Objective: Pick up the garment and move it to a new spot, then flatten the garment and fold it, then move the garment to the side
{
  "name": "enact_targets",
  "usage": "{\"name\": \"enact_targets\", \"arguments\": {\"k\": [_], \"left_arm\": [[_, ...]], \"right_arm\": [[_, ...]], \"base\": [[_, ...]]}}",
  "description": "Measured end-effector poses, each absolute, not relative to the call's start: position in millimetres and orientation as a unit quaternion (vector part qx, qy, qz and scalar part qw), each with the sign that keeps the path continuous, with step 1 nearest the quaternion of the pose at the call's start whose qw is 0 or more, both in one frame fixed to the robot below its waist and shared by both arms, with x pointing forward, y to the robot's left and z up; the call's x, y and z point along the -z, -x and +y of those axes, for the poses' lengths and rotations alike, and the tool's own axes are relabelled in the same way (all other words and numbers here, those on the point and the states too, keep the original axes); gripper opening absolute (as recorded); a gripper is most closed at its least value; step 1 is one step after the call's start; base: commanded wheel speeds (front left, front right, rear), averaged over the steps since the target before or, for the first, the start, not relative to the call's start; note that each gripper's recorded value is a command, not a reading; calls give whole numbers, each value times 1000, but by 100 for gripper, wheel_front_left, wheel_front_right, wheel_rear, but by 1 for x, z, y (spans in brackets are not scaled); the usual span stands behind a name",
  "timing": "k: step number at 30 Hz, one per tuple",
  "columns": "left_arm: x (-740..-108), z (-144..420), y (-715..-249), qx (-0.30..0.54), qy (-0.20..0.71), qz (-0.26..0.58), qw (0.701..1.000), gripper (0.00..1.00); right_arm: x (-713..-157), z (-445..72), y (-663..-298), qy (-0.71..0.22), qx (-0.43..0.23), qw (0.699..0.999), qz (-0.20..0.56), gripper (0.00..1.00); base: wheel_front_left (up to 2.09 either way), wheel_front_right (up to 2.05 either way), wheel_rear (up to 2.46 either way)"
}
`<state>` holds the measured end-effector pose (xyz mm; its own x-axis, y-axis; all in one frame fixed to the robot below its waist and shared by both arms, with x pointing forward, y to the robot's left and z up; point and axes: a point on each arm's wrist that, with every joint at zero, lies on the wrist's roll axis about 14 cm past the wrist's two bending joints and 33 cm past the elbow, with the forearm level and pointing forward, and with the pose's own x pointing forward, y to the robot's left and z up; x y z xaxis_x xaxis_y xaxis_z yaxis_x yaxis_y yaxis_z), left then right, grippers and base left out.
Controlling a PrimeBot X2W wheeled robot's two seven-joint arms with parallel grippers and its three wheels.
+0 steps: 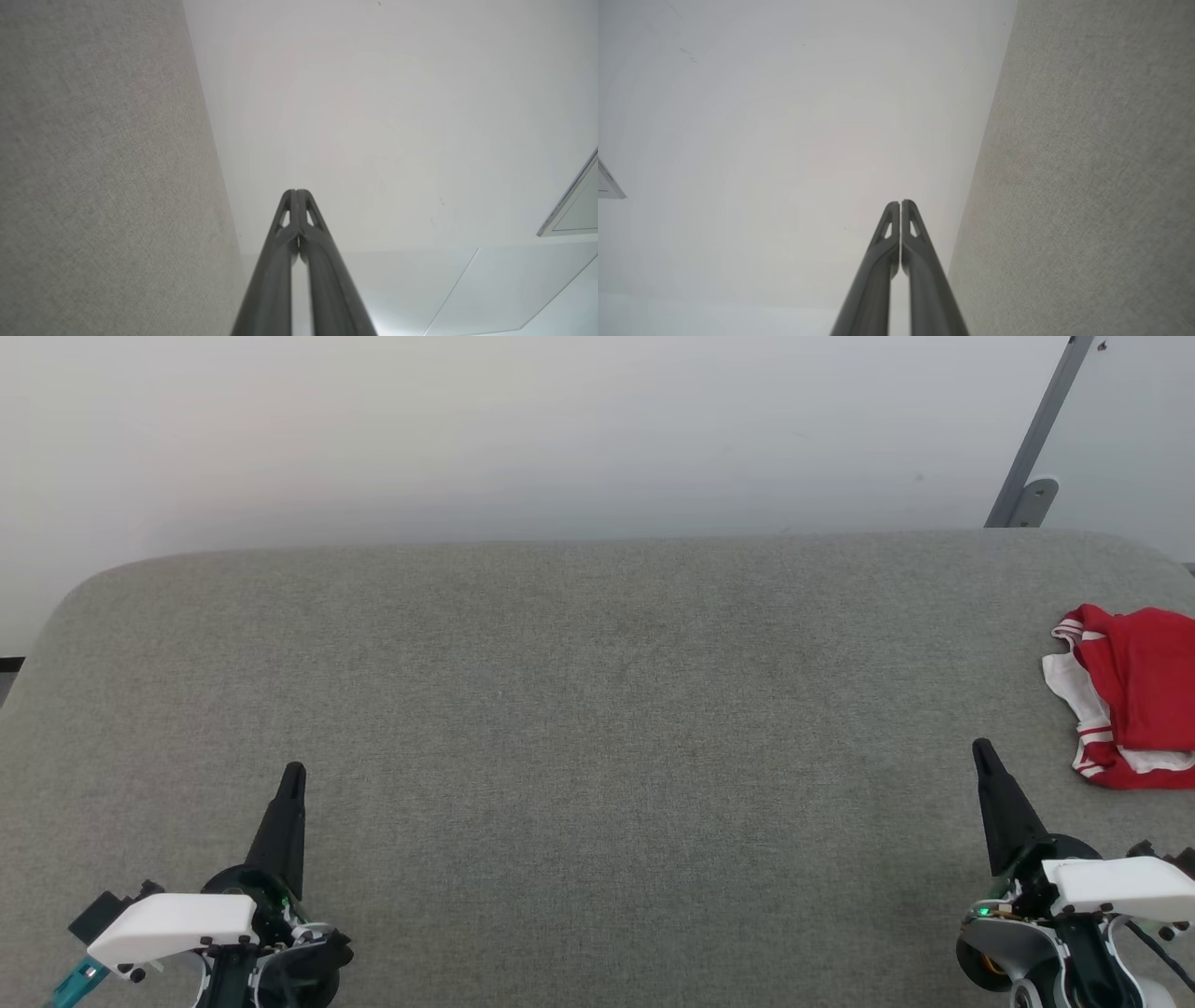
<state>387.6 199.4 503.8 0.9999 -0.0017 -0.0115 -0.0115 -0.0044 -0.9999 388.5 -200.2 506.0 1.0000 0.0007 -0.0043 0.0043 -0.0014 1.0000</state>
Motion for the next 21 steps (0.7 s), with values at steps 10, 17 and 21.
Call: {"name": "enact_targets", "arguments": {"k": [10,17,21], "left_arm": [[-504,199,-388,-4,709,5,706,0],[-504,199,-388,-3,709,5,706,0],[-504,199,-388,-3,709,5,706,0]], "right_arm": [[-506,-200,-388,-708,1,707,2,0],[-506,-200,-388,-708,1,707,2,0],[-506,-200,-388,-708,1,707,2,0]], "base": [[0,0,0],[0,0,0],[0,0,0]]}}
